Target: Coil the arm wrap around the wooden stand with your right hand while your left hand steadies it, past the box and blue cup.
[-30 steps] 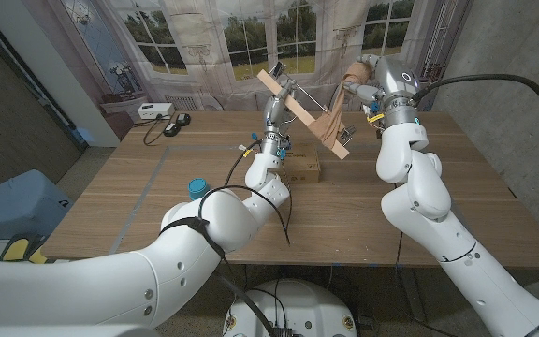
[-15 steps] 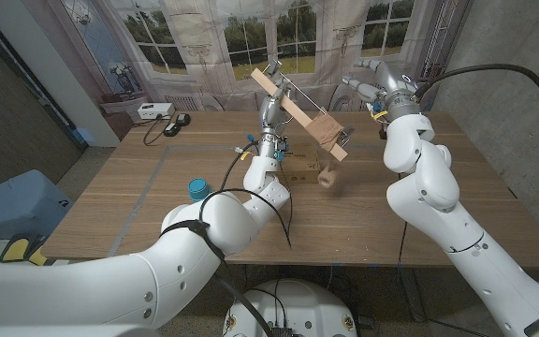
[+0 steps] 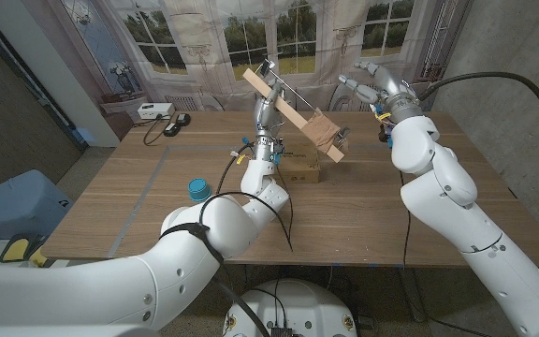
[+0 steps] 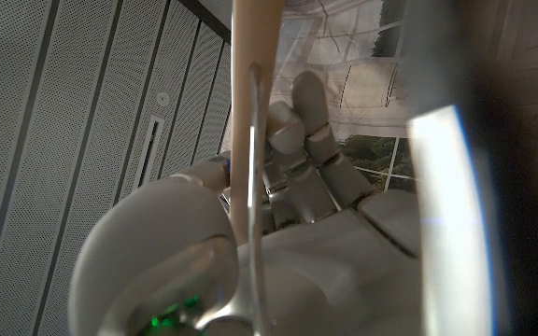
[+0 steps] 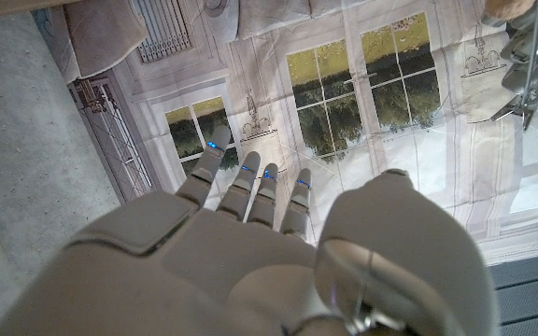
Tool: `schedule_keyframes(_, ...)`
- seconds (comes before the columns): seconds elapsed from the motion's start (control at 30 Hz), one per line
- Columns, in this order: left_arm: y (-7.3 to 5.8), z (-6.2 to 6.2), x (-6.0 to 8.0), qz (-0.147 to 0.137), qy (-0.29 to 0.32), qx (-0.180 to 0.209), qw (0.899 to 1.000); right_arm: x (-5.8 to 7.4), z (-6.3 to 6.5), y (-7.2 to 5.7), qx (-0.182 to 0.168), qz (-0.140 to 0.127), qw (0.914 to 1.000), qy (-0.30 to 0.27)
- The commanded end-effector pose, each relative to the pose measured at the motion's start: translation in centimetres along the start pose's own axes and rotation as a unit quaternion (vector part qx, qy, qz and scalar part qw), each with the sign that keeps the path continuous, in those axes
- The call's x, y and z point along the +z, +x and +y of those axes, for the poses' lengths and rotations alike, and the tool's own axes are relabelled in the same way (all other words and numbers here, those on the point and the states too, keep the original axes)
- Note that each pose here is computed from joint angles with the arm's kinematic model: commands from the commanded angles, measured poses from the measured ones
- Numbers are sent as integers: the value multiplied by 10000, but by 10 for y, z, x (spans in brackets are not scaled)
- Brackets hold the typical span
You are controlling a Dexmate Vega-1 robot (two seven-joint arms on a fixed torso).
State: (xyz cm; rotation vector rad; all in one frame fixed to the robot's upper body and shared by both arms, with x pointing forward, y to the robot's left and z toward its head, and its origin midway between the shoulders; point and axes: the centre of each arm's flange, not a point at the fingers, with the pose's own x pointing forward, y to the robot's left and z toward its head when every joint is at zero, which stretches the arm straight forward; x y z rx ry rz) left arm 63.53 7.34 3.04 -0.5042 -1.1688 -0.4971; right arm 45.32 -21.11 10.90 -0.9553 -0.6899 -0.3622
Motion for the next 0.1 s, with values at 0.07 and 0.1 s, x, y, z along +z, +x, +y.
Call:
schedule_keyframes(0.07,-13,8,9,-251,116,64,9996,7,4,-15,-467,-356,9982,149)
schedule_keyframes(0.1,-12,9,9,-266,93,67,9996,9,4,-17,-486,-380,9980,169)
